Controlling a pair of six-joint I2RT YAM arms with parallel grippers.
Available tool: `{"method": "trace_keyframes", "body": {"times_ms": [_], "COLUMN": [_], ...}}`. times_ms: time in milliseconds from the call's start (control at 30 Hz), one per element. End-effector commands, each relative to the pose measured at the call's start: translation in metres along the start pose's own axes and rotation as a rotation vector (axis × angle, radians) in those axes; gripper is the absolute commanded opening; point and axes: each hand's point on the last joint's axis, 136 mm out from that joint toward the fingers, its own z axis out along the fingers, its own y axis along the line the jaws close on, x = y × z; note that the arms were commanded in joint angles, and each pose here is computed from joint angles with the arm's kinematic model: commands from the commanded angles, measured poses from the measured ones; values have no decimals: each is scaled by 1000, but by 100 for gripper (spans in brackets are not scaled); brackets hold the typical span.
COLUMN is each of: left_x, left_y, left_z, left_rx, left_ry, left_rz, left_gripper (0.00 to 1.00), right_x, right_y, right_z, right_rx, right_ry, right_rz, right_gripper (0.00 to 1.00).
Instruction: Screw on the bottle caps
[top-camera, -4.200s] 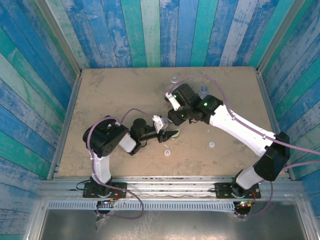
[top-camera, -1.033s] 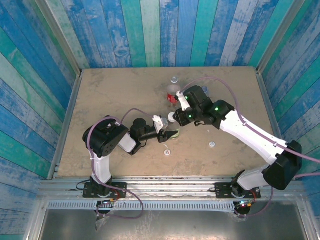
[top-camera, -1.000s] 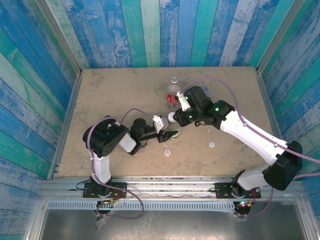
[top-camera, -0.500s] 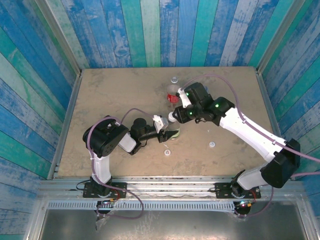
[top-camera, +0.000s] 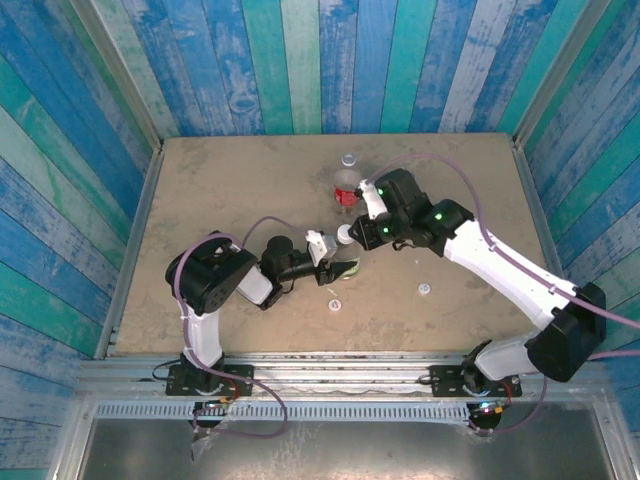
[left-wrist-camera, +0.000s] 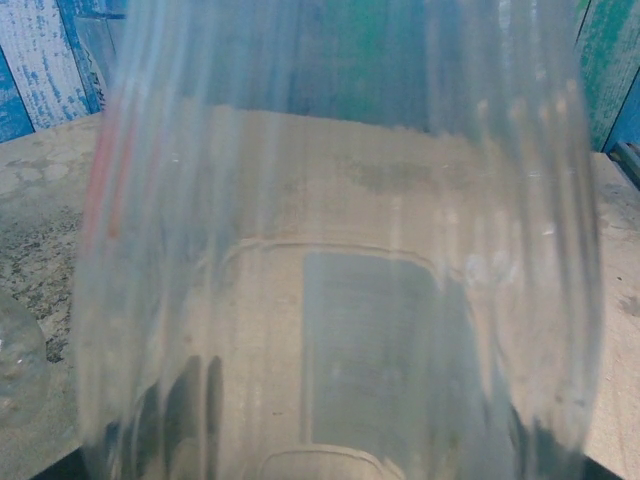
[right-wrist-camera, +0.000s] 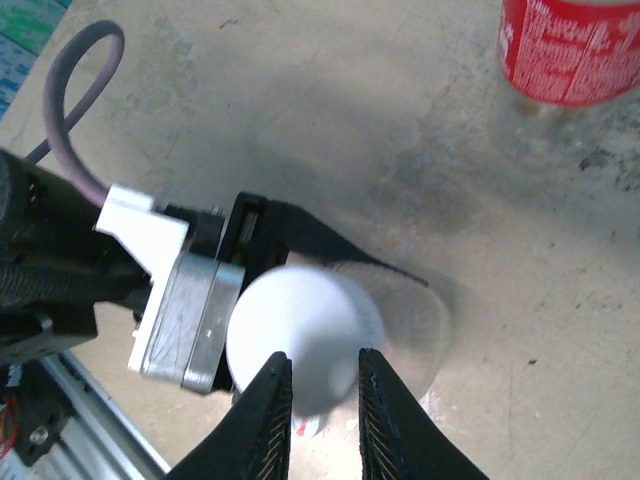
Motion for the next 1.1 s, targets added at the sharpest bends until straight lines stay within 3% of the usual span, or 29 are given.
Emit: {"method": "trace_keyframes", "body": {"times_ms": [0, 133, 400, 633, 800, 1067], "left_x": [17, 16, 17, 17, 17, 16], "left_y": [-3, -4, -5, -5, -5, -7], "left_z": [3, 2, 2, 2, 2, 4], "left_rx": [19, 20, 26, 28, 31, 47], "left_ry": [53, 54, 60, 64, 65, 61], "left_rz": [-46, -42, -36, -37, -37, -49], "left_gripper": [57, 58, 58, 58, 58, 57], "right_x": [30, 21, -15, -37, -29, -2], "right_y": [11, 14, -1, 3, 5, 12], "right_z": [-1, -13, -16, 3, 14, 13], "right_rx": [-49, -49, 15, -33, -63, -132], "right_ry": [70, 14, -94, -64, -23, 23], "right_rz": [34, 38, 38, 1, -9, 37], "right_gripper": [22, 24, 41, 41, 39, 25]}}
